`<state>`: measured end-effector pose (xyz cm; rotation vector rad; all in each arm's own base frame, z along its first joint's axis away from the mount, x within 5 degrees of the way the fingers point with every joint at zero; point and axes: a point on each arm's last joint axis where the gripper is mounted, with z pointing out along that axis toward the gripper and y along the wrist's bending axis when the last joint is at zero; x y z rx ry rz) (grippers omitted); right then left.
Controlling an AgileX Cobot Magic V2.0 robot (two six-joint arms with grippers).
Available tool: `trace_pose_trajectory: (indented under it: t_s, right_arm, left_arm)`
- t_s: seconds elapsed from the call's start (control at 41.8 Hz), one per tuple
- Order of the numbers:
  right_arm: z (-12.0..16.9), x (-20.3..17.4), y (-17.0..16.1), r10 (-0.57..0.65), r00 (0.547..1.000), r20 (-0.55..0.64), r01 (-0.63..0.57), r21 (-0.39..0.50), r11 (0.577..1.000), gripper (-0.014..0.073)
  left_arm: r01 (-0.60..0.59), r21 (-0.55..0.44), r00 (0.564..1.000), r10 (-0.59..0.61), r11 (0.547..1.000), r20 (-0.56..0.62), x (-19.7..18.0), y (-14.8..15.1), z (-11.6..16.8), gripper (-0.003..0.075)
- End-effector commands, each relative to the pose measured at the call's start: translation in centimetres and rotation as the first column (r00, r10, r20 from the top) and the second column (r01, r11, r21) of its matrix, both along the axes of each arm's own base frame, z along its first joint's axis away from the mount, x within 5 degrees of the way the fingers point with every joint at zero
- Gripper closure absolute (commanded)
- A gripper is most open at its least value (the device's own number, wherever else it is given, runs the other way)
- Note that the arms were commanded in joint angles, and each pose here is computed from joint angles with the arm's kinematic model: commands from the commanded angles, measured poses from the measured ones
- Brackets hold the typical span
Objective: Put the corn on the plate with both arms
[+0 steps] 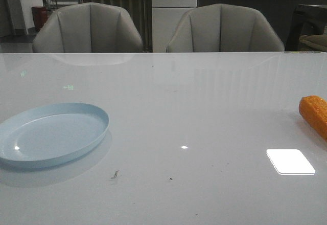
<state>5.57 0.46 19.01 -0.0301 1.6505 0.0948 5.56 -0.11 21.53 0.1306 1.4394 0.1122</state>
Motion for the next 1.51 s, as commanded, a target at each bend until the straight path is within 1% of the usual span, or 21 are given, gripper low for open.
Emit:
trace_pose_trajectory:
  t_s: [0.0, 0.766, 1.029, 1.125, 1.221, 1.269, 1.388, 1.484]
  right_arm:
    - [1.6, -0.2, 0.0, -0.001, 0.993, 0.117, 0.000, 0.008, 1.000, 0.0538]
    - [1.6, -0.2, 0.0, -0.001, 0.993, 0.117, 0.000, 0.008, 1.000, 0.0538]
    - [2.0, -0.2, 0.0, -0.003, 0.987, 0.162, 0.001, 0.012, 1.000, 0.0538]
    - [2.3, -0.2, 0.0, -0.004, 0.980, 0.199, 0.001, 0.015, 1.000, 0.0538]
    - [3.6, -0.5, -0.1, -0.006, 0.961, 0.277, 0.000, 0.022, 1.000, 0.0538]
    - [4.8, -0.8, -0.1, -0.008, 0.947, 0.321, -0.001, 0.026, 1.000, 0.0538]
    - [8.1, -1.8, -0.2, -0.011, 0.908, 0.420, -0.004, 0.034, 0.999, 0.0538]
    - [11.0, -3.0, -0.3, -0.014, 0.866, 0.500, -0.007, 0.041, 0.999, 0.0538]
  left_arm:
    - [-0.002, -0.021, 0.997, 0.003, 1.000, 0.071, -0.1, 0.1, -0.4, 0.0624]
    - [-0.001, -0.021, 0.999, 0.002, 1.000, 0.052, 0.0, 0.0, -0.6, 0.0624]
    - [0.000, -0.032, 0.999, 0.002, 0.999, 0.052, 0.0, 0.1, -0.6, 0.0624]
    - [0.000, -0.040, 0.997, 0.003, 0.999, 0.077, -0.1, 0.1, -0.2, 0.0624]
    - [-0.001, -0.037, 0.993, 0.006, 0.999, 0.120, -0.3, 0.1, 0.6, 0.0624]
    - [-0.001, -0.038, 0.988, 0.007, 0.999, 0.152, -0.4, 0.1, 1.3, 0.0624]
    - [0.000, -0.041, 0.968, 0.011, 0.999, 0.252, -1.1, 0.2, 3.7, 0.0624]
    - [0.002, -0.043, 0.943, 0.013, 0.999, 0.333, -1.8, 0.2, 6.0, 0.0624]
